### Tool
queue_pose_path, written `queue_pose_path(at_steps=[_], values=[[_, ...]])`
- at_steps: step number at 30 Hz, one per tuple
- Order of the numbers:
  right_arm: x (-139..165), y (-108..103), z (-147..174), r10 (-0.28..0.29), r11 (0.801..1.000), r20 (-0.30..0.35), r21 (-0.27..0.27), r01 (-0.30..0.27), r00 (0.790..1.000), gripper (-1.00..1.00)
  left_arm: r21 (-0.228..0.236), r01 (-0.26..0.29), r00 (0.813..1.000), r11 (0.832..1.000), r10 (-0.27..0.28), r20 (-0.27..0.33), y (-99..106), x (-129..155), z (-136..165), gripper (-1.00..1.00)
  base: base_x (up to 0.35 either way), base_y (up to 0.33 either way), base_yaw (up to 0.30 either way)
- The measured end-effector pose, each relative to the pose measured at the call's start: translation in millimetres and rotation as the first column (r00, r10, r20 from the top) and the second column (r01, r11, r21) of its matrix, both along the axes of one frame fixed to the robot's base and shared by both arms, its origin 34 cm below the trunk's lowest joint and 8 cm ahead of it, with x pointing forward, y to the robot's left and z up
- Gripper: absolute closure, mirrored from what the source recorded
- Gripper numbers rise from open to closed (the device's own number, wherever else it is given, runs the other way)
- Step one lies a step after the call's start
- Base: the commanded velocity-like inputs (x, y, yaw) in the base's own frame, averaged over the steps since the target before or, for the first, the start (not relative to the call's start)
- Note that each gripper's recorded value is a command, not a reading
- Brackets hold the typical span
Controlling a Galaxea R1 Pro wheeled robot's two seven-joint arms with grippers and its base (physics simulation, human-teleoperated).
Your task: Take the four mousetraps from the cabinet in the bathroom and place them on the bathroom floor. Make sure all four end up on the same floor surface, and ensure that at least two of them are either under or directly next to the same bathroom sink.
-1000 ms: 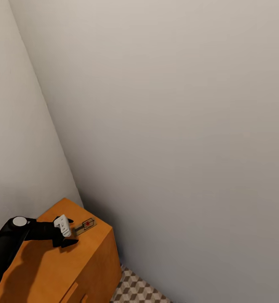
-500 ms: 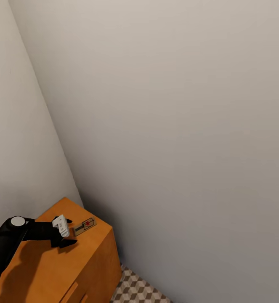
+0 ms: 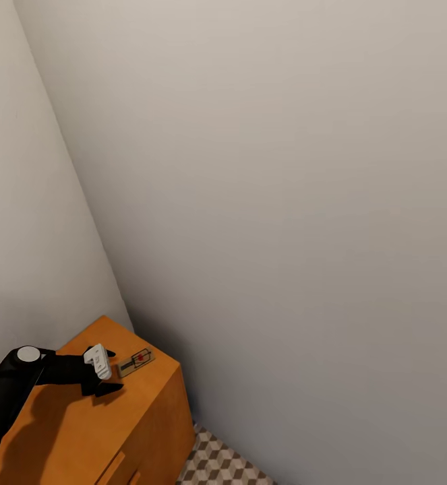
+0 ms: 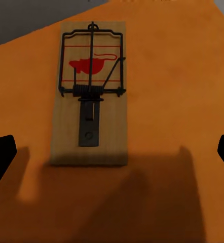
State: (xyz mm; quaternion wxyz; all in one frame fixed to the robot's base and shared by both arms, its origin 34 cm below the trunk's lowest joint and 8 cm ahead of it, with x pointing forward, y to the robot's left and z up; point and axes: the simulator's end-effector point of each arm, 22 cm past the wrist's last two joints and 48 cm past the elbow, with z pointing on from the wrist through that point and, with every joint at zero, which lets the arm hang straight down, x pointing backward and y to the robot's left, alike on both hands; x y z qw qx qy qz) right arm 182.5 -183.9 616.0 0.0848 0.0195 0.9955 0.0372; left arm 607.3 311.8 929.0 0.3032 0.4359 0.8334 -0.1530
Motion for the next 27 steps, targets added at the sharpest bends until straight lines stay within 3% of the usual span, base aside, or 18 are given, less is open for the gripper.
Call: queue_pose_path(at_steps=[27], values=[[0.1,0.0,0.0,0.0,1.0,0.001,0.0,0.0,1.0,-1.0,-0.003,-0.004,1.0,1.0,0.004,-0.006,0.6,-0.9,-1.8,-1.0,0.0,0.0,0.0]])
